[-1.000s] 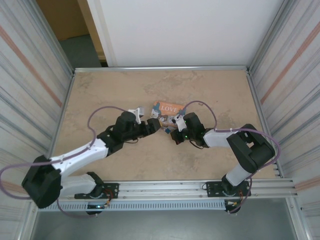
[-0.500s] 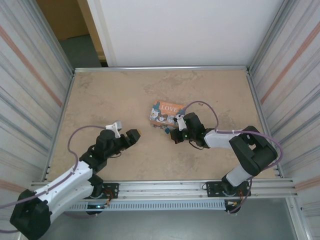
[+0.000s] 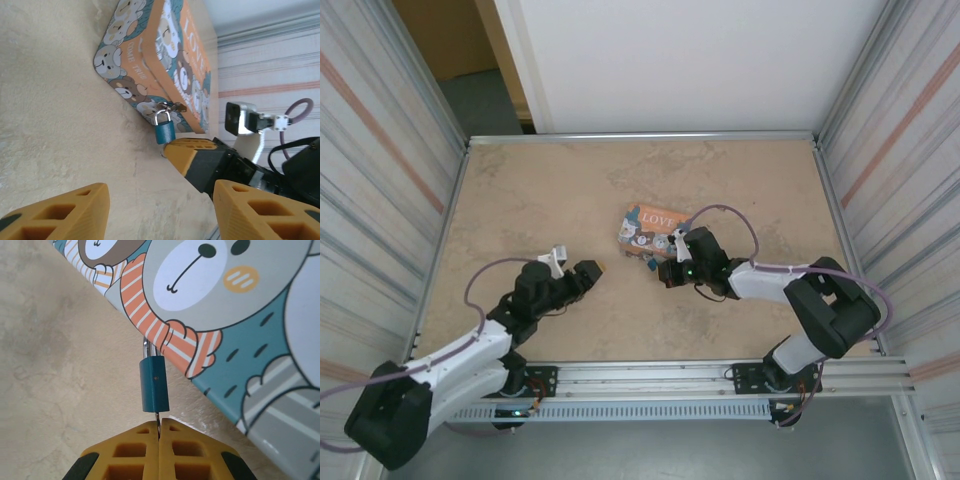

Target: Unlock a padlock with a key

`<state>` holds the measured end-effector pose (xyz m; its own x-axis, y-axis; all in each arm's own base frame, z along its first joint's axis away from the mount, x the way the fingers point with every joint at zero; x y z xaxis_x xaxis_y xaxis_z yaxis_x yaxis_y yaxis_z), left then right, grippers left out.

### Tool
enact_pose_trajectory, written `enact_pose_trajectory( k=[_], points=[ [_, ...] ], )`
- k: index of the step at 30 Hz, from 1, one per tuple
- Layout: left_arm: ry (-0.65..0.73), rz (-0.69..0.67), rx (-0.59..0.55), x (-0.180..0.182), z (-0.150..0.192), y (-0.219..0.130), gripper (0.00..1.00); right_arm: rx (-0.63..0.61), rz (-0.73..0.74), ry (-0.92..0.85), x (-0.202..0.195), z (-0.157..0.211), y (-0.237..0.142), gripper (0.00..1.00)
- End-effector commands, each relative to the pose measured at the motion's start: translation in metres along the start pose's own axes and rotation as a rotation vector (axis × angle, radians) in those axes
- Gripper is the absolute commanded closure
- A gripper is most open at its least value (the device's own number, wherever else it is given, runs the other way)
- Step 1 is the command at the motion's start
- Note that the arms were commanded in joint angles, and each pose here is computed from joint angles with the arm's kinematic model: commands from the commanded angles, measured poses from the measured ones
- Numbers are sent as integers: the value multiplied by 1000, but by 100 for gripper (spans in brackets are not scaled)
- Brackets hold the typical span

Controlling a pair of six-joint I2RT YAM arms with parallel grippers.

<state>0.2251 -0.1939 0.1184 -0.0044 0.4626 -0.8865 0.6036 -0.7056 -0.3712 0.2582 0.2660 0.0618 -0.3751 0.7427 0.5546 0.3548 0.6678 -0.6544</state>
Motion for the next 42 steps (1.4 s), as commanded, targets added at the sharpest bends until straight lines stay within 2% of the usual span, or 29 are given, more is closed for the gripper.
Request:
enact_pose_trajectory(
  k=[1, 8, 22, 42],
  points=[
    [-21, 98, 32, -23, 3, 9, 44, -11, -29, 54, 14, -3, -7, 100],
    [-42, 116, 76, -32, 14, 37, 46, 25, -17, 143, 14, 5, -6, 100],
    [-130, 128, 105, -24, 24, 74, 51, 29, -43, 246, 22, 2, -5, 100],
    [-183, 213, 137, -9, 36, 120, 59, 28, -75, 276, 31, -5, -7, 100]
  ],
)
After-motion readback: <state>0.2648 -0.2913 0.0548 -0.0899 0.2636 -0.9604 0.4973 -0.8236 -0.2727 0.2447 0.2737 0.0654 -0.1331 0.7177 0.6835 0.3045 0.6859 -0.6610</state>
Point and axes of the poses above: each hand's point on the last joint's axis, 136 mm out from that joint toward the fingers, its own y axis out along the fingers, its own x axis along the line the jaws close on, z = x × y, the point moved 1 cm from there along -y, back along the fingers, and after that the axes turned 1 degree about y, right-handed, at the moved point
